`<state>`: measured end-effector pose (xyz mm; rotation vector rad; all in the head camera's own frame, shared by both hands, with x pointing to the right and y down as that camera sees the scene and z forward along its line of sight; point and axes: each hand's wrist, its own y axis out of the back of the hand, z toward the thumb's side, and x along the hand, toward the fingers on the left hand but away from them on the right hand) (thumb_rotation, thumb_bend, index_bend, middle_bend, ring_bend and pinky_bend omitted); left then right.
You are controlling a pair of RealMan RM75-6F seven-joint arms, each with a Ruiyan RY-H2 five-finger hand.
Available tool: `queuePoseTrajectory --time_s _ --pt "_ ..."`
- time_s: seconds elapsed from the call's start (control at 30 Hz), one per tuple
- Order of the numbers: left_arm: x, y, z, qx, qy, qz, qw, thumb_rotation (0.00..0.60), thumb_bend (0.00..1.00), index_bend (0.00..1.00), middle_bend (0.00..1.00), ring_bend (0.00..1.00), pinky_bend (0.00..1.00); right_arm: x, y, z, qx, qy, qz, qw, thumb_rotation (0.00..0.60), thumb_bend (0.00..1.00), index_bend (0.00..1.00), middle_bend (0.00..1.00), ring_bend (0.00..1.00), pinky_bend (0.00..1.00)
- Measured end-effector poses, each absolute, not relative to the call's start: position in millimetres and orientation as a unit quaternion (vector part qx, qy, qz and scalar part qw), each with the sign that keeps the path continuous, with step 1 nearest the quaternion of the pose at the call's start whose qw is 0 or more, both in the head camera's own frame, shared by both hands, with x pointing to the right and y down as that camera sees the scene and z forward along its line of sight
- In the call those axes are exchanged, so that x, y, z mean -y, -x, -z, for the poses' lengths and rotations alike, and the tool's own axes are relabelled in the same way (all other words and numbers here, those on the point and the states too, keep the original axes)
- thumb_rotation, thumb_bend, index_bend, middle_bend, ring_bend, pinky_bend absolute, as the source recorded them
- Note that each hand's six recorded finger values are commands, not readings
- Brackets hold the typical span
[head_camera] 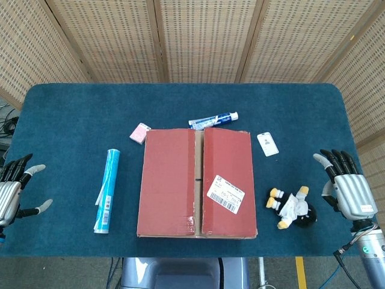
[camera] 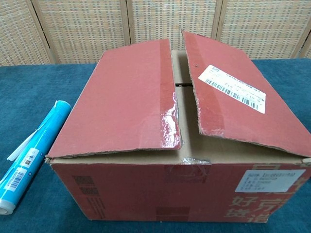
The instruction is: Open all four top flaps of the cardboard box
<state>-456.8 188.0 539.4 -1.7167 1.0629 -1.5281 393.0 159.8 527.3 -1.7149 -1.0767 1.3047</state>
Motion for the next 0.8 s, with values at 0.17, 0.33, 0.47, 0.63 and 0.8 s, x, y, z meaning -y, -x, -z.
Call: queuePoseTrajectory --time_s 0.17,0.33,0.47,0.63,0.8 --pt "-186 452 -540 -0.391 0.654 0.574 0.301 0.501 0.23 0.19 0.00 0.00 0.00 -149 -369 -524 0.408 0.710 -0.454 0.351 0.600 1.00 0.14 0.15 0.00 0.00" --pt "-185 449 -543 -0.382 0.658 0.576 0.300 0.502 0.23 0.19 0.00 0.00 0.00 -133 -338 -519 0.390 0.754 -0.393 0.354 0.600 1.00 0.20 0.20 0.00 0.00" --pt "-184 447 -544 -0.377 0.660 0.575 0.303 0.502 0.23 0.19 0.00 0.00 0.00 -121 -311 -515 0.370 0.784 -0.348 0.358 0.600 1.00 0.24 0.22 0.00 0.00" --pt "-181 444 -544 -0.373 0.661 0.574 0.309 0.501 0.23 0.19 0.00 0.00 0.00 -110 -279 -514 0.339 0.815 -0.307 0.356 0.600 1.00 0.26 0.23 0.00 0.00" --pt "-178 439 -547 -0.360 0.665 0.576 0.311 0.500 0.23 0.19 0.00 0.00 0.00 -101 -246 -515 0.298 0.839 -0.279 0.361 0.600 1.00 0.26 0.24 0.00 0.00"
